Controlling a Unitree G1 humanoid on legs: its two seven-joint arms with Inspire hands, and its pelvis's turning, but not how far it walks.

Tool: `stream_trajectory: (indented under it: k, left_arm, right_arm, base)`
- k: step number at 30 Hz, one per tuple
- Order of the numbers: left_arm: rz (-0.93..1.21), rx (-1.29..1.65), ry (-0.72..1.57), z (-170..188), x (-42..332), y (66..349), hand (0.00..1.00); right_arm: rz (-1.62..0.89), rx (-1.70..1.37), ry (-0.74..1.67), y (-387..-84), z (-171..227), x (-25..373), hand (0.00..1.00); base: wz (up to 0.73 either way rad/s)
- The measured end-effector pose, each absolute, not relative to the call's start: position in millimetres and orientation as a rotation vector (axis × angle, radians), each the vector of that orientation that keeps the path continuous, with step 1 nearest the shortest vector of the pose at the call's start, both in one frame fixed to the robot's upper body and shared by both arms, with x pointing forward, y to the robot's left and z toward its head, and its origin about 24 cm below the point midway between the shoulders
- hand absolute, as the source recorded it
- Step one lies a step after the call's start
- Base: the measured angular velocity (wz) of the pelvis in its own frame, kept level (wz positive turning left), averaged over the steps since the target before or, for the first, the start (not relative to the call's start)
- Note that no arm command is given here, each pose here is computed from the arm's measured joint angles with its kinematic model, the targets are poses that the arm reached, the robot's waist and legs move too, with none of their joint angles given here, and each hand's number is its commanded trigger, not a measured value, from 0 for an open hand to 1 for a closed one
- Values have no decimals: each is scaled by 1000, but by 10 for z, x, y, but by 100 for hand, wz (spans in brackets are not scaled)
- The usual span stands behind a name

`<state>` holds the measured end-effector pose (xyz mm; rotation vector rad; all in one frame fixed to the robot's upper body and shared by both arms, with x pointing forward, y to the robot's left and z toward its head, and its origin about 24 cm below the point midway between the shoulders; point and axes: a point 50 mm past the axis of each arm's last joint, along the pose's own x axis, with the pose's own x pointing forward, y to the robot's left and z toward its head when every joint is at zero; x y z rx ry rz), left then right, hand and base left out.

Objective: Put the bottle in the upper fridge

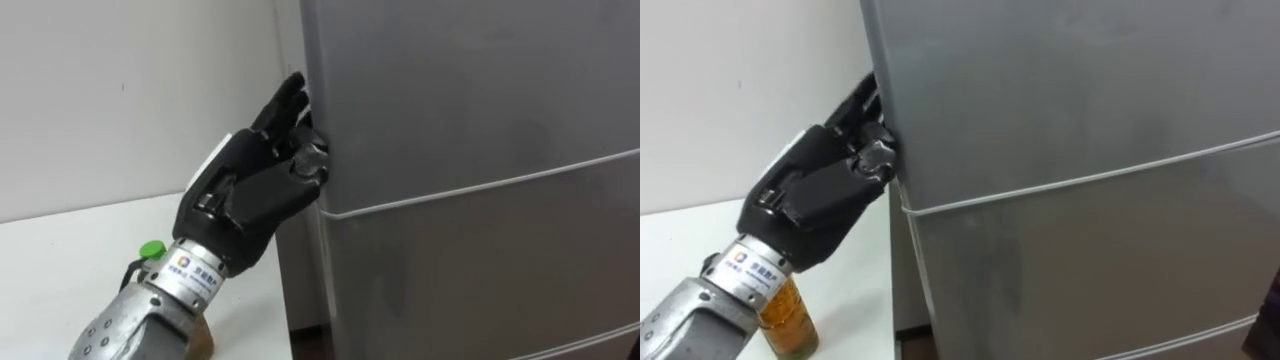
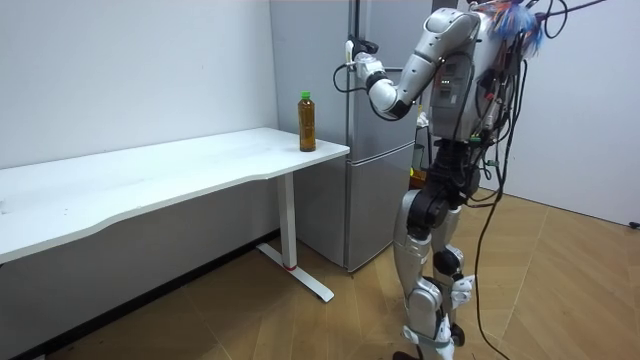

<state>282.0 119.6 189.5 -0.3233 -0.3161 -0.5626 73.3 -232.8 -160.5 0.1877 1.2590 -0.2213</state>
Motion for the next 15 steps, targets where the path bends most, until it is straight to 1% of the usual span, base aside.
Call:
stream_trajectory:
  k: [3, 10, 15]
  left_arm:
    - [-609, -307, -307, 1861, 2796, 1110, 0]
    - [-620, -318, -293, 1743, 2746, 1118, 0]
    - [-631, -318, -291, 1729, 2737, 1111, 0]
  right_arm:
    - [-215, 185, 1264, -2330, -1609, 720, 0]
    - [-212, 189, 1265, -2332, -1616, 726, 0]
    - [-208, 188, 1256, -2331, -1613, 747, 0]
  base:
    - [0]
    - [0]
    - [0]
